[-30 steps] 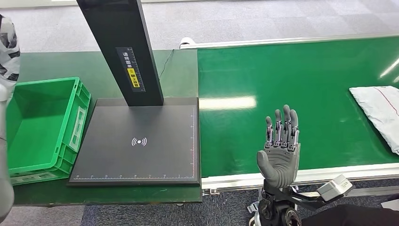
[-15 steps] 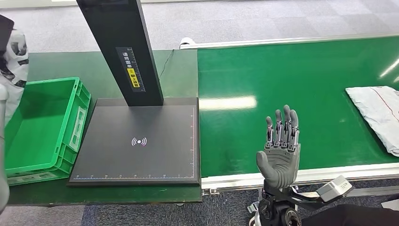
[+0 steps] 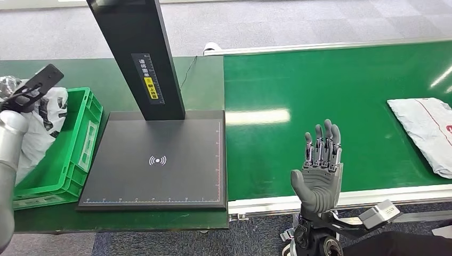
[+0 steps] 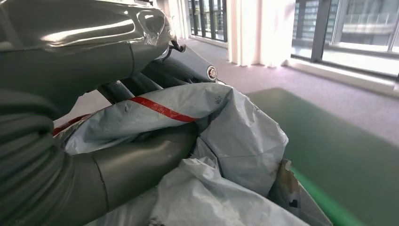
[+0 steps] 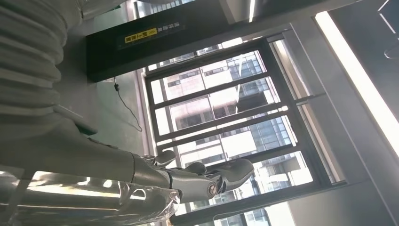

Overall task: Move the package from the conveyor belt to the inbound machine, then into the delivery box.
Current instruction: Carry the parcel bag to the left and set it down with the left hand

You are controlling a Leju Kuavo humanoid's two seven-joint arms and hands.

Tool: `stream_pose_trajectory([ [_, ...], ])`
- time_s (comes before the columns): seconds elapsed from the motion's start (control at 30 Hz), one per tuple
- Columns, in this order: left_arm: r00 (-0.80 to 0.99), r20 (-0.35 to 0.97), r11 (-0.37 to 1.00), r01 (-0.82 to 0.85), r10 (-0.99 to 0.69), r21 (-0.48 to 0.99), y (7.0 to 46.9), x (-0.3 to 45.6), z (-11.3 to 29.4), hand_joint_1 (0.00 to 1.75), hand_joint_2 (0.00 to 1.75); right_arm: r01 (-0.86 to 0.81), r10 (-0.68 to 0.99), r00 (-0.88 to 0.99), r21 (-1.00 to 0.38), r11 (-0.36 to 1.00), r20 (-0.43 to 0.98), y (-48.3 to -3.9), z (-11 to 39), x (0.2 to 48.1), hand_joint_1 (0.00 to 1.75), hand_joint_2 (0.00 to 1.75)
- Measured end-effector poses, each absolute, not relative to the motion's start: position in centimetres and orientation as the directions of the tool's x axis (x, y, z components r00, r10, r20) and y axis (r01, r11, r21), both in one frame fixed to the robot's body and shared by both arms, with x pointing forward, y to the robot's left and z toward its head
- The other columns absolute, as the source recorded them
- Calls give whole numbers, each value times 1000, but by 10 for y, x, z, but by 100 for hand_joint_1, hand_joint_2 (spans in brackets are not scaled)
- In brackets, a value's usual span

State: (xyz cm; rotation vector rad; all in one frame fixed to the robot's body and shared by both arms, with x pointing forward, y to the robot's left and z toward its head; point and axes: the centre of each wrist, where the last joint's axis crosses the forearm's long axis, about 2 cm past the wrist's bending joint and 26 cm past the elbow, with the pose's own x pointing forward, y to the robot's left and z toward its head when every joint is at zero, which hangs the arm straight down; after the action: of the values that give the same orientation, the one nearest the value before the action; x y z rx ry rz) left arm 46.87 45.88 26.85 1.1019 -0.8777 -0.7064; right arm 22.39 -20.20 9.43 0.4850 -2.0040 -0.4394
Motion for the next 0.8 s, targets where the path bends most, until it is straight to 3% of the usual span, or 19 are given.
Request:
stream_pose_trajectory([
  [0.1,492,220,307,103,-842,946,457,467,260,7,175,-150,-510,-433,498,854,744,-202,95,225,0,175],
  [0.13,496,214,305,110,-842,946,456,467,259,0,175,-150,-510,-433,498,854,743,-202,95,225,0,175],
  [0.33,509,217,314,111,-833,943,455,466,255,0,175,-151,-511,-432,498,854,744,-202,95,225,0,175],
  [0.47,468,309,373,46,-828,927,458,465,255,0,175,-150,-510,-430,498,854,745,-202,95,225,0,175],
  [0.6,350,497,469,-168,-794,867,464,462,257,0,175,-147,-507,-430,497,855,747,-203,95,225,0,175],
  [0.8,84,714,566,-548,-695,615,479,450,259,0,175,-140,-505,-429,497,856,749,-203,94,225,0,175],
])
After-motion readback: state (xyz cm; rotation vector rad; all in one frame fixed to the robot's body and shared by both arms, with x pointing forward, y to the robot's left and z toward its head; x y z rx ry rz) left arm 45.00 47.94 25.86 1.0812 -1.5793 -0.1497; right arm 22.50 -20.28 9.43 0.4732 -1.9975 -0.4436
